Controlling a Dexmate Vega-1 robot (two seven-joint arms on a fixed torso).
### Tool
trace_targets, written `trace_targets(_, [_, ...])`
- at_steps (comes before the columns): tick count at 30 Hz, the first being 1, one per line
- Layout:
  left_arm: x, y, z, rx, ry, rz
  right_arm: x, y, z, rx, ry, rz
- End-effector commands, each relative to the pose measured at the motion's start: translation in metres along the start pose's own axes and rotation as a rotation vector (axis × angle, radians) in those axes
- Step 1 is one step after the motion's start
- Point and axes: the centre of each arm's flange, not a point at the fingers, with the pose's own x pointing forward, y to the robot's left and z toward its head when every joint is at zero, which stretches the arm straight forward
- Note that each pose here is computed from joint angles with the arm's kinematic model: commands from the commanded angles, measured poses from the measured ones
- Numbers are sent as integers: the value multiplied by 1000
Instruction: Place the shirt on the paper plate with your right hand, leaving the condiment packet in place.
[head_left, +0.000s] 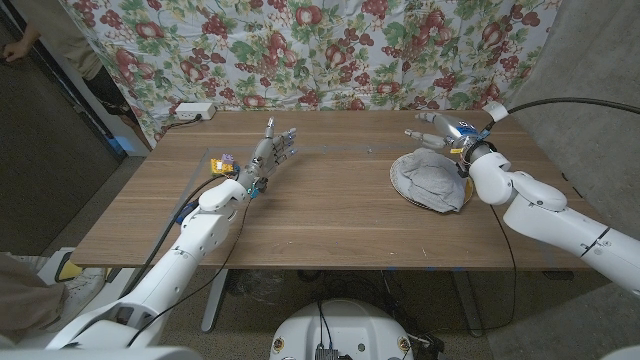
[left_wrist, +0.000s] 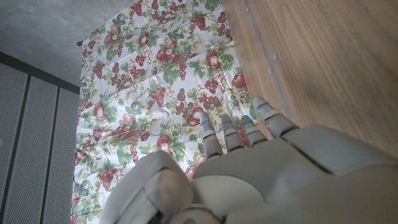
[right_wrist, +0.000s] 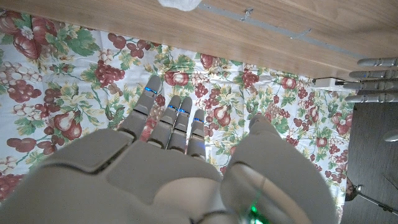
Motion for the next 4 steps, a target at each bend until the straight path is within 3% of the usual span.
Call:
trace_targets(1, [3, -1, 1, 2, -2, -4, 0, -10, 5, 83, -38, -39])
trace_targets(4, [5, -1, 2, 4, -2, -8, 1, -10, 4, 74, -34, -33])
